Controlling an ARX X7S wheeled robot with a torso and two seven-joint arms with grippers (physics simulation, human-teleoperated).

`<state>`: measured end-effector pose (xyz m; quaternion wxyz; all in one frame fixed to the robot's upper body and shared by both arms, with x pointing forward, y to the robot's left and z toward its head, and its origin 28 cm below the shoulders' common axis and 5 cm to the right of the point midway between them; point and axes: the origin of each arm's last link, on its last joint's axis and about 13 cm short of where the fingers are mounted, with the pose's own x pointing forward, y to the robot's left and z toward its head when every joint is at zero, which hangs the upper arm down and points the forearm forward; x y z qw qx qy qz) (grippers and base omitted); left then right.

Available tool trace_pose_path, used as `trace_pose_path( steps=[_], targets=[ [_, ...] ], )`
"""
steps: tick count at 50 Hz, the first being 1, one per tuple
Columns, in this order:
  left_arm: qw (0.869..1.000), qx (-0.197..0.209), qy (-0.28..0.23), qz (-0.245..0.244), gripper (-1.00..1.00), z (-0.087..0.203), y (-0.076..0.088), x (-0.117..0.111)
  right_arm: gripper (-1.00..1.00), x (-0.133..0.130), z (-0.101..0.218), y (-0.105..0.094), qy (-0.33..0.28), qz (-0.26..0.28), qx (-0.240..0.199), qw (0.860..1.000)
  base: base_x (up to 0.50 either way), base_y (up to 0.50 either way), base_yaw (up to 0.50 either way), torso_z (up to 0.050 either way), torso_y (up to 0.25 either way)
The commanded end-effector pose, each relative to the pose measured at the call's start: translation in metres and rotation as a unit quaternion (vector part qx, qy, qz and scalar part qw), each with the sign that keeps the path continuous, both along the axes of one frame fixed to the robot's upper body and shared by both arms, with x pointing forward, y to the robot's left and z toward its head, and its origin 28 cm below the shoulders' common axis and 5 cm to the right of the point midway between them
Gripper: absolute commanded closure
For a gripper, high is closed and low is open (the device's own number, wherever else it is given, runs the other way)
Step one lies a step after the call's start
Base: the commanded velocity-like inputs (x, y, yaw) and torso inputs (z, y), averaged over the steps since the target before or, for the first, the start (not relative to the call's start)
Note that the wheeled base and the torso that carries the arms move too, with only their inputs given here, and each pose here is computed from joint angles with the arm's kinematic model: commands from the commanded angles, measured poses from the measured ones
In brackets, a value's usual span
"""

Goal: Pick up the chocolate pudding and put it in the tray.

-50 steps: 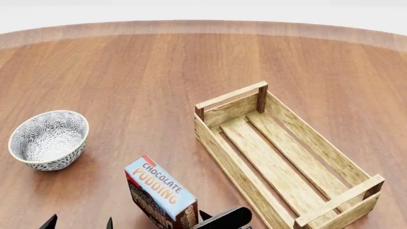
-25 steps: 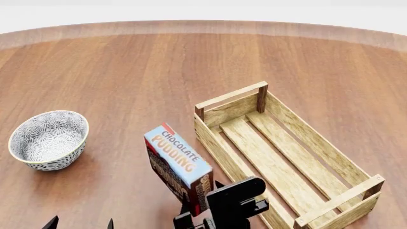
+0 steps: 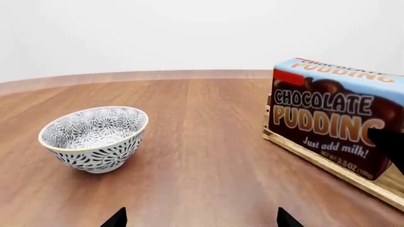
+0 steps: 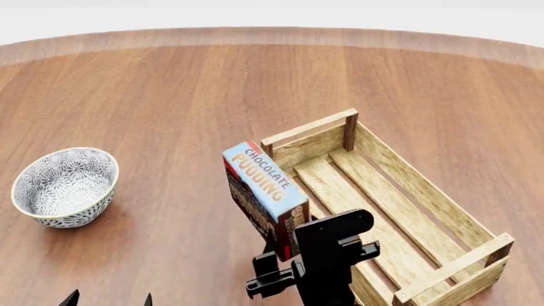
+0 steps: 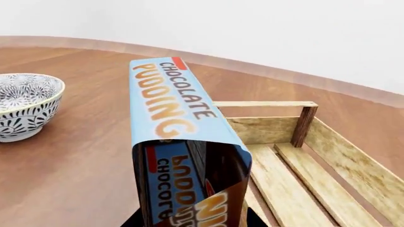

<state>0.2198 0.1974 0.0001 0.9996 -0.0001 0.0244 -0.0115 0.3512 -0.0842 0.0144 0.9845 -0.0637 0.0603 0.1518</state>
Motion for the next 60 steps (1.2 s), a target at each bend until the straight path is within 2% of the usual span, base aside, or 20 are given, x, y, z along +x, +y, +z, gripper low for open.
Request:
trace_pose_path(
  steps=[1, 27, 60],
  targets=[
    [1.000, -0.001, 0.002, 0.000, -1.00, -0.002, 0.000, 0.000, 1.00, 0.010, 0.011, -0.005, -0.010, -0.015, -0.014, 1.000, 0.00, 0.00, 0.00, 0.000, 0.000],
    [1.000, -0.001, 0.004, 0.000, -1.00, -0.004, -0.001, 0.001, 1.00, 0.016, 0.019, -0.027, -0.005, -0.073, 0.000, 0.997, 0.00, 0.00, 0.00, 0.000, 0.000],
    [1.000, -0.002, 0.009, -0.001, -1.00, -0.006, -0.002, 0.001, 1.00, 0.018, 0.024, -0.050, -0.006, -0.154, -0.006, 0.988, 0.00, 0.00, 0.00, 0.000, 0.000]
  ],
)
